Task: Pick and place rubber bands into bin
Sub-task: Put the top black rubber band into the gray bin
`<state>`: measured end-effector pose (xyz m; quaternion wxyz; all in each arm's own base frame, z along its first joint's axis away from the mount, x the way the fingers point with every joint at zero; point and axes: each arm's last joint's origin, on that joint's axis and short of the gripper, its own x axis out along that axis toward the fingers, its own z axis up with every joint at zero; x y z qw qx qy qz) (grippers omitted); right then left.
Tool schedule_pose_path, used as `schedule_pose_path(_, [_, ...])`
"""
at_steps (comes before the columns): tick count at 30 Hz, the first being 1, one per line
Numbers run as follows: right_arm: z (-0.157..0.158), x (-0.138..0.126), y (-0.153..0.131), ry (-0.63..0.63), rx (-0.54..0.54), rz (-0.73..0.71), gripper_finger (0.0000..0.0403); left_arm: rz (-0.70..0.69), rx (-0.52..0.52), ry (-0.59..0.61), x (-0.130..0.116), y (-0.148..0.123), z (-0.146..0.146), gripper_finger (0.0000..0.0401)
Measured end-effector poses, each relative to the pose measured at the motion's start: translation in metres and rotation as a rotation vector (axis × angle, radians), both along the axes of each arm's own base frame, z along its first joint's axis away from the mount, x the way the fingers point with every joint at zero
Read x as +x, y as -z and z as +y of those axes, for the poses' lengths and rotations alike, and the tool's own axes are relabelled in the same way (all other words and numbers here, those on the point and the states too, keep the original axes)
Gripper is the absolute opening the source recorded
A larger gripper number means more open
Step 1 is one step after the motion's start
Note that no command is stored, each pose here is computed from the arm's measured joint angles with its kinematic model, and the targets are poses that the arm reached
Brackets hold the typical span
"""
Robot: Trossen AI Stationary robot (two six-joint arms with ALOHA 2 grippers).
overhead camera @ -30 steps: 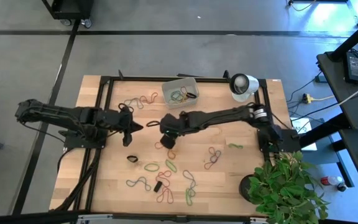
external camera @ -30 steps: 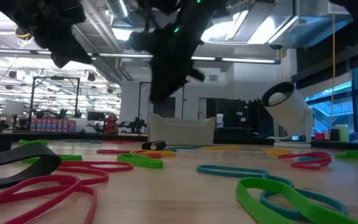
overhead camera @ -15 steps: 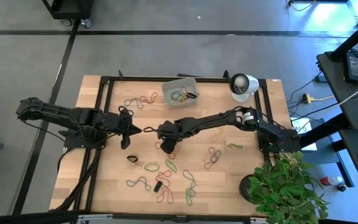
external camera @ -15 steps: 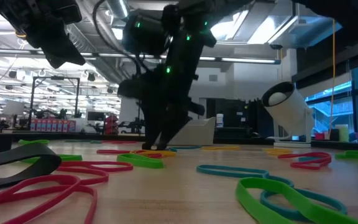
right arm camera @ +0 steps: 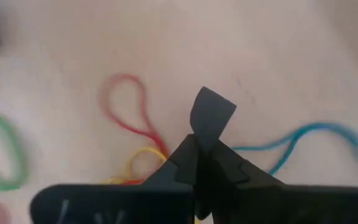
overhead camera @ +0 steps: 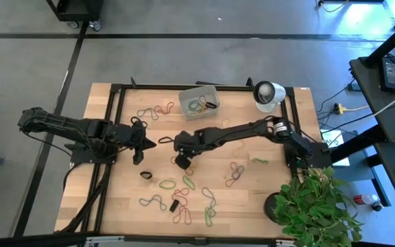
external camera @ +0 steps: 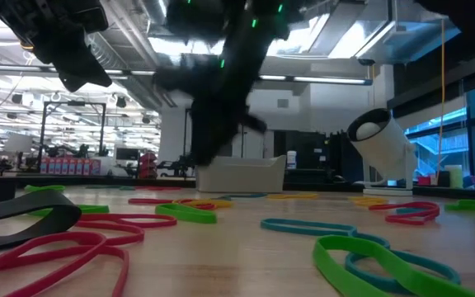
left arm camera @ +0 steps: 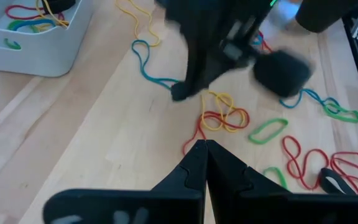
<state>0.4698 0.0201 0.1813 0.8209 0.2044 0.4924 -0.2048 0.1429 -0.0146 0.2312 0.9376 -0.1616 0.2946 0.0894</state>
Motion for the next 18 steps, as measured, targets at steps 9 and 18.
schedule_pose_path(9, [-0.022,-0.032,-0.08,-0.055,-0.17,-0.054,0.0009,-0.005,-0.035,-0.035,0.0,0.0,0.0,0.0002])
schedule_pose_path(18, [-0.103,-0.053,-0.115,-0.05,-0.226,-0.108,0.0005,-0.039,0.011,-0.167,0.001,-0.002,0.005,0.0002])
